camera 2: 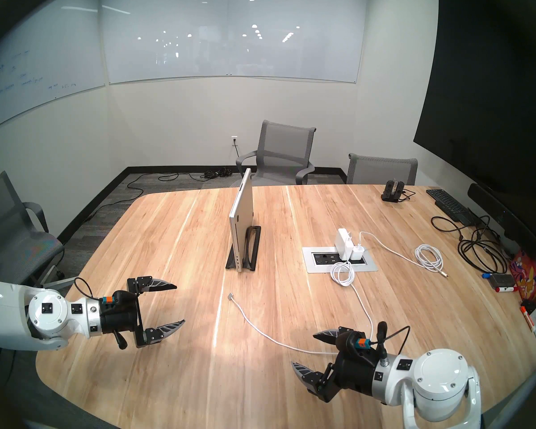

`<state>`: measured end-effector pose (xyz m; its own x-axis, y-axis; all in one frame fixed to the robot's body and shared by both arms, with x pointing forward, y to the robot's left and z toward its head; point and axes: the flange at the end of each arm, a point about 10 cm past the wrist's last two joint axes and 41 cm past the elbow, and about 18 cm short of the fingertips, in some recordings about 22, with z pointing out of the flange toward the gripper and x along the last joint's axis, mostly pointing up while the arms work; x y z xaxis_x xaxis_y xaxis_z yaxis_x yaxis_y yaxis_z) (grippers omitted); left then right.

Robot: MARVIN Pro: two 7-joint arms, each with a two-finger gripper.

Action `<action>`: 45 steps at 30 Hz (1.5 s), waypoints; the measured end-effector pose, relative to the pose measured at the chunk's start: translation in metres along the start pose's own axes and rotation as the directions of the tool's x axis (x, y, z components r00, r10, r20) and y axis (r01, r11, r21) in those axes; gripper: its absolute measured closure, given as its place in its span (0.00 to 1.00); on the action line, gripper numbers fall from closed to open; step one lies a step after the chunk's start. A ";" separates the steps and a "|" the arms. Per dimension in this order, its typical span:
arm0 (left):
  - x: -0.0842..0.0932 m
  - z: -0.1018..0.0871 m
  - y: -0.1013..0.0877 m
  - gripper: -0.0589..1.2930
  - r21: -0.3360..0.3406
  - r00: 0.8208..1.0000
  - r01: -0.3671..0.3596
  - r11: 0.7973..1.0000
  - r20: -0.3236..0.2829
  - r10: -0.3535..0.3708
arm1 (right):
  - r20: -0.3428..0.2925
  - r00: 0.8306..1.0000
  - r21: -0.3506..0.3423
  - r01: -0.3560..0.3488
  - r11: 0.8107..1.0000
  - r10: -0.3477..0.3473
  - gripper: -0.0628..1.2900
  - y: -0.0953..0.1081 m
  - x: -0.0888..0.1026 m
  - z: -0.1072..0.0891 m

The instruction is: Plug the charging cable into the port of a MacBook

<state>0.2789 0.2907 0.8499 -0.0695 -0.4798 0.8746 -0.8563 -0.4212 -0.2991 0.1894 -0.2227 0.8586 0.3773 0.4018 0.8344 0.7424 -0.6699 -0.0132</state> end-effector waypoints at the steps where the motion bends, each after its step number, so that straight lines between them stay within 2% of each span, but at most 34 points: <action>1: 0.000 0.000 0.001 0.02 -0.004 1.000 -0.012 1.000 -0.002 0.012 | 0.000 1.000 0.000 0.000 1.000 0.000 0.09 0.000 0.000 0.000; 6: 0.000 0.000 0.003 0.02 -0.021 0.997 -0.070 0.997 -0.011 0.070 | -0.002 1.000 -0.001 0.001 1.000 -0.001 0.08 0.000 0.000 0.000; 11: 0.002 0.001 0.005 0.02 -0.023 0.997 -0.073 0.997 -0.014 0.073 | -0.003 1.000 -0.001 0.001 1.000 -0.001 0.08 0.000 0.001 0.000; 14: 0.005 0.003 0.007 0.02 -0.007 1.000 -0.015 1.000 -0.007 0.015 | -0.003 1.000 -0.002 0.001 1.000 -0.001 0.08 0.000 0.001 0.000; 17: 0.010 0.007 0.011 0.02 0.015 0.997 0.077 0.997 0.011 -0.077 | -0.004 1.000 -0.002 0.001 1.000 -0.001 0.08 0.000 0.001 0.000; 22: 0.019 0.014 0.019 0.02 0.041 0.972 0.230 0.972 0.049 -0.232 | -0.004 1.000 -0.002 0.001 1.000 -0.001 0.08 0.001 0.001 0.000; 26: 0.023 0.017 0.023 0.02 0.059 0.933 0.345 0.937 0.087 -0.349 | -0.005 1.000 -0.003 0.001 1.000 -0.001 0.08 0.001 0.001 0.000; 28: 0.026 0.019 0.026 0.02 0.071 0.906 0.403 0.912 0.106 -0.409 | -0.005 1.000 -0.003 0.001 1.000 -0.001 0.08 0.001 0.001 0.000; 30: 0.029 0.021 0.029 0.02 0.087 0.871 0.467 0.880 0.123 -0.475 | -0.005 1.000 -0.003 0.001 1.000 -0.001 0.08 0.001 0.001 0.001; 33: 0.034 0.023 0.032 0.02 0.108 0.828 0.534 0.839 0.135 -0.544 | -0.005 1.000 -0.003 0.001 1.000 -0.001 0.08 0.001 0.001 0.001; 36: 0.043 0.026 0.032 0.02 0.144 0.772 0.607 0.782 0.128 -0.623 | -0.005 1.000 -0.003 0.001 1.000 -0.001 0.08 0.001 0.001 0.001; 37: 0.045 0.026 0.031 0.02 0.150 0.760 0.622 0.769 0.124 -0.638 | -0.005 1.000 -0.003 0.001 1.000 -0.001 0.08 0.001 0.001 0.001; 40: 0.056 0.029 0.027 0.02 0.182 0.705 0.681 0.709 0.096 -0.702 | -0.005 1.000 -0.003 0.001 1.000 -0.001 0.08 0.001 0.001 0.001; 41: 0.058 0.030 0.026 0.02 0.188 0.695 0.692 0.697 0.090 -0.714 | -0.005 1.000 -0.003 0.001 1.000 -0.001 0.08 0.001 0.001 0.001; 42: 0.063 0.032 0.024 0.02 0.200 0.670 0.715 0.670 0.074 -0.738 | -0.006 1.000 -0.003 0.001 1.000 -0.001 0.08 0.001 0.001 0.001; 44: 0.068 0.034 0.022 0.02 0.209 0.647 0.737 0.643 0.058 -0.761 | -0.006 1.000 -0.003 0.001 1.000 -0.001 0.08 0.001 0.001 0.001; 45: 0.073 0.036 0.021 0.02 0.217 0.627 0.754 0.620 0.044 -0.777 | -0.006 1.000 -0.003 0.001 1.000 -0.001 0.08 0.001 0.001 0.001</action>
<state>0.2745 0.2196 0.8937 0.6445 -0.0072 0.7646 -0.4727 -0.7897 0.3910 0.1906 -0.2224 0.8589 0.3734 0.3989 0.8375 0.7410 -0.6715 -0.0106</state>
